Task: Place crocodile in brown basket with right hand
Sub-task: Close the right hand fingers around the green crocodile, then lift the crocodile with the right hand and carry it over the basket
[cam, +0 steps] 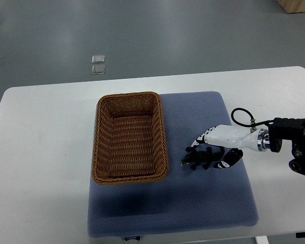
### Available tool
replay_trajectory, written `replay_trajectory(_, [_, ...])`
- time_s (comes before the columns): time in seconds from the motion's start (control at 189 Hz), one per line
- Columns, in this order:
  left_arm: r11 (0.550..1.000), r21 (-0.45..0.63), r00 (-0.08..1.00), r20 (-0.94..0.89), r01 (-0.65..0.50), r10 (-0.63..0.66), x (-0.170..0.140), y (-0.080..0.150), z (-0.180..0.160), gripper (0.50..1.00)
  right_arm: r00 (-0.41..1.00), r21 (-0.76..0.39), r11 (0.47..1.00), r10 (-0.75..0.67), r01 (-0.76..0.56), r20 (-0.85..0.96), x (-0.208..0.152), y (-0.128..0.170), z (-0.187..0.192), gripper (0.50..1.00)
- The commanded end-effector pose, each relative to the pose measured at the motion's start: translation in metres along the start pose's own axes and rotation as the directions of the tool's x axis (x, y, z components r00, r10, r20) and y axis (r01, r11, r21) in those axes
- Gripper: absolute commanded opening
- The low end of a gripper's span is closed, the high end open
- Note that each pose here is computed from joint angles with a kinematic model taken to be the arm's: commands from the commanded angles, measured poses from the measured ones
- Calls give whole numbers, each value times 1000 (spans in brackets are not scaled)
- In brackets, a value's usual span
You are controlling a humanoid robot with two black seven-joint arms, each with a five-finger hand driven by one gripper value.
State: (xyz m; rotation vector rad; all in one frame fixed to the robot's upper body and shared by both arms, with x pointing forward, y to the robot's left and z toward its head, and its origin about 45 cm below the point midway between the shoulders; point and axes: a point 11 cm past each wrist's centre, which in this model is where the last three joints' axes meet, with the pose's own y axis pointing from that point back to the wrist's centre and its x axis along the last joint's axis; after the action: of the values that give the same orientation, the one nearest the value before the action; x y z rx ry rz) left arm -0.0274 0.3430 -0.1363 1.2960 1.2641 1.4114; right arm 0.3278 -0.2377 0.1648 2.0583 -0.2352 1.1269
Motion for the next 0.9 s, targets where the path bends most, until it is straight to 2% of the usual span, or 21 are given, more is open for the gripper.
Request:
replay_trajectory(0.0, [1000, 0, 1000, 0, 0, 0, 0, 0, 0, 1000, 1000, -3, 1000, -2, 2, -3, -1, 0, 0, 801])
replay_trajectory(0.154, [1000, 0, 1000, 0, 0, 0, 0, 0, 0, 1000, 1000, -3, 1000, -6, 6, -5, -2, -1, 0, 754])
replay_trajectory(0.191, [1000, 0, 1000, 0, 0, 0, 0, 0, 0, 1000, 1000, -3, 1000, -8, 8, -9, -3, -1, 0, 727])
replay_trajectory(0.249, [1000, 0, 1000, 0, 0, 0, 0, 0, 0, 1000, 1000, -2, 1000, -12, 12, -13, -5, -1, 0, 719])
replay_trajectory(0.339, [1000, 0, 1000, 0, 1, -1, 0, 0, 0, 1000, 1000, -1, 1000, -11, 11, -14, -4, -1, -1, 660])
replay_trajectory(0.418, [1000, 0, 1000, 0, 0, 0, 0, 0, 0, 1000, 1000, 1, 1000, -13, 13, -14, -5, -2, -1, 643])
replay_trajectory(0.614, [1000, 0, 1000, 0, 0, 0, 0, 0, 0, 1000, 1000, 2, 1000, -17, 17, -19, -4, -2, -1, 500])
replay_trajectory(0.895, [1000, 0, 1000, 0, 1, -1, 0, 0, 0, 1000, 1000, -4, 1000, -14, 14, -25, 0, 0, 1, 500])
